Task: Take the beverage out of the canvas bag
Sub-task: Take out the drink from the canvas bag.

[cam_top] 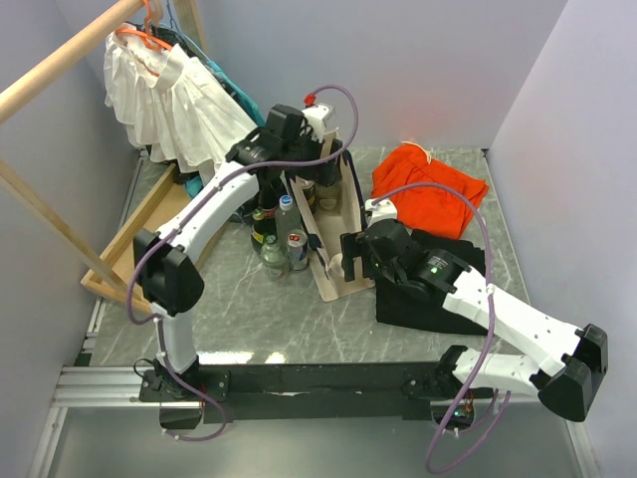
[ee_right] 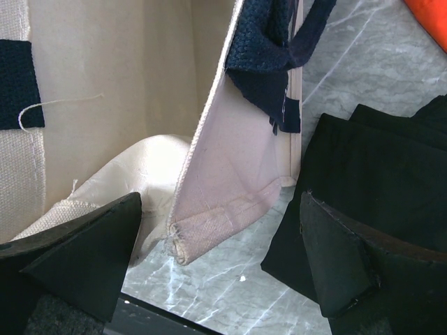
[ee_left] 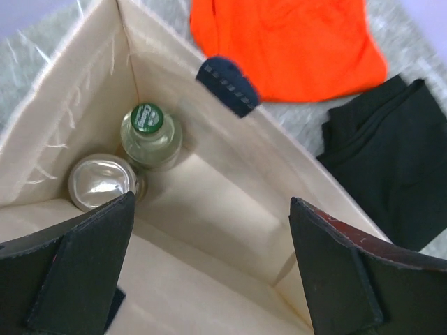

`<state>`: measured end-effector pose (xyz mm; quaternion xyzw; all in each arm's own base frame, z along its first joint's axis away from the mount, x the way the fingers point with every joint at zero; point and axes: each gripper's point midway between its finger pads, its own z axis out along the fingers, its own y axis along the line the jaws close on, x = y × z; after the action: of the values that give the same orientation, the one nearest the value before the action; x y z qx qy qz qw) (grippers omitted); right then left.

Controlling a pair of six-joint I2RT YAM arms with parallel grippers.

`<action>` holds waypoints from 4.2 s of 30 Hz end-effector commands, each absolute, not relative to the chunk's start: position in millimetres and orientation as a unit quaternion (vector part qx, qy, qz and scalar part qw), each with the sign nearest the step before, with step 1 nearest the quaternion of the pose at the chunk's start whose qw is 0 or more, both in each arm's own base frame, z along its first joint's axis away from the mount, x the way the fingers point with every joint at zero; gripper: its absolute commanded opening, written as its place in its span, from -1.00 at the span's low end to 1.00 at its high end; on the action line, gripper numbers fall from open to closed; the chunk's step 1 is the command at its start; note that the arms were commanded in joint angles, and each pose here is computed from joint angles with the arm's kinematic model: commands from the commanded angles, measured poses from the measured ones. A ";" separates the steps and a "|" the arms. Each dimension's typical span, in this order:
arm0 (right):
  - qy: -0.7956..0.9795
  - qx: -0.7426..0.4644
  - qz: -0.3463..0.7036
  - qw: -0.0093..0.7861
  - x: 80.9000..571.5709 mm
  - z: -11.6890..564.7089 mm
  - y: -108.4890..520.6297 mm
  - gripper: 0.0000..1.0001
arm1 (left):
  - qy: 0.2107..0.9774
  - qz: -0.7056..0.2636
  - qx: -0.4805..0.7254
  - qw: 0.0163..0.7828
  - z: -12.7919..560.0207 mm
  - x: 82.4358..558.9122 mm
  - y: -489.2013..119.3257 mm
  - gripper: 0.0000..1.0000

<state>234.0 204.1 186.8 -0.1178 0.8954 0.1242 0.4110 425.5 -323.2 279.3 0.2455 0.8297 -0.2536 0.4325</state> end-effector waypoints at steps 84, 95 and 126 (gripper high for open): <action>0.911 -0.151 0.074 0.377 224.6 152.5 188.6 1.00 | 0.900 -0.019 0.223 0.374 154.7 502.0 -263.8 0.97; 0.912 -0.152 0.070 0.375 225.1 150.9 188.4 1.00 | 0.907 -0.028 0.198 0.371 149.9 506.7 -256.3 0.87; 0.911 -0.151 0.070 0.376 225.2 151.4 188.2 1.00 | 0.920 -0.016 0.220 0.324 133.2 489.4 -241.4 0.73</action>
<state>240.1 207.6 181.1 -0.1165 0.8906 0.1245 0.4217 491.4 -276.1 151.5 0.2369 0.9010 -0.0525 0.3596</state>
